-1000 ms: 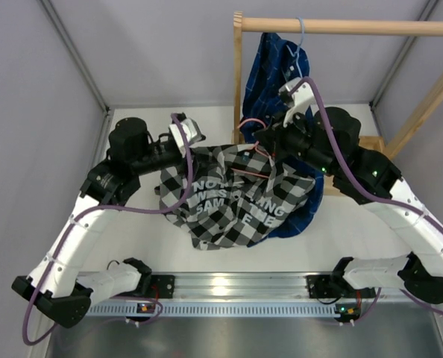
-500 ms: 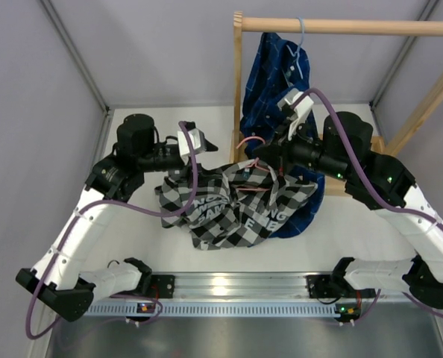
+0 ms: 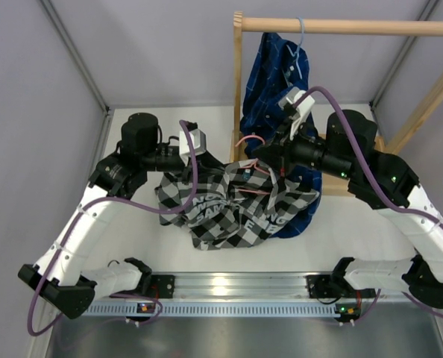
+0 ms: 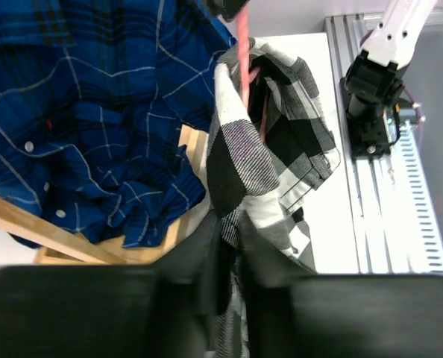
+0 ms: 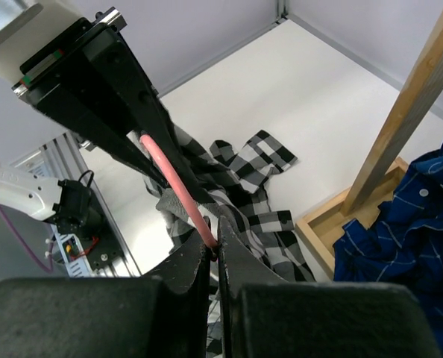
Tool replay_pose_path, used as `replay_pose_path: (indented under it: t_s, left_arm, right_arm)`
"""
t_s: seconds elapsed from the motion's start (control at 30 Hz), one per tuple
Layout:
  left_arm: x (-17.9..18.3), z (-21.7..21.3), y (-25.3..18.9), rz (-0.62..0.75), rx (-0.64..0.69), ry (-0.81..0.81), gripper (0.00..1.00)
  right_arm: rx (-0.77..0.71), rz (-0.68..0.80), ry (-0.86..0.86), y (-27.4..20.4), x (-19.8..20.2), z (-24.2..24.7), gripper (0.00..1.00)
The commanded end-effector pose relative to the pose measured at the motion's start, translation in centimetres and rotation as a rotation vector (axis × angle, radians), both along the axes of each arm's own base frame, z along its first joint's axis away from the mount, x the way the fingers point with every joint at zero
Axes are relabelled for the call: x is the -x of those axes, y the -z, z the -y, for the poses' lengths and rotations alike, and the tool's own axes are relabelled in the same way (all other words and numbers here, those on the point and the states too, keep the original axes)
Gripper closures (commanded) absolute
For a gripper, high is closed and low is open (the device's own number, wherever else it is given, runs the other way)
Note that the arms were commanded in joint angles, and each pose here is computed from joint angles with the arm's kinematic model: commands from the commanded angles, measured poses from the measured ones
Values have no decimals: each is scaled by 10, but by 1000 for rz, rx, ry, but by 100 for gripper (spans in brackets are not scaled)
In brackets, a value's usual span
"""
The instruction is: Place the shirt on the hanger
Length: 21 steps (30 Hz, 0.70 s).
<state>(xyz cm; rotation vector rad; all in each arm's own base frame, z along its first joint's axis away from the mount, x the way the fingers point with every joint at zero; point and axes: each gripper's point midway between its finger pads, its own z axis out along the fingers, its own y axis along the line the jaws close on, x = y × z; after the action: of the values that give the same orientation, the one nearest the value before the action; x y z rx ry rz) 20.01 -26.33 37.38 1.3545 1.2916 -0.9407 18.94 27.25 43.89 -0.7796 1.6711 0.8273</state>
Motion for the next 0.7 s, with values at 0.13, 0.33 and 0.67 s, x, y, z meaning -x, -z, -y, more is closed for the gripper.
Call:
replay_pose_path:
  t_s: [0.13, 0.33, 0.67]
  left_arm:
    - [5, 3, -17, 62, 34, 47, 100]
    - [25, 1, -31, 74, 71, 111, 100]
    - [37, 1, -34, 37, 88, 164, 100]
  right_arm:
    - [-84, 34, -18, -29, 6, 0, 100]
    - [-94, 37, -33, -28, 10, 1, 100]
    - [-78, 69, -78, -22, 24, 9, 52]
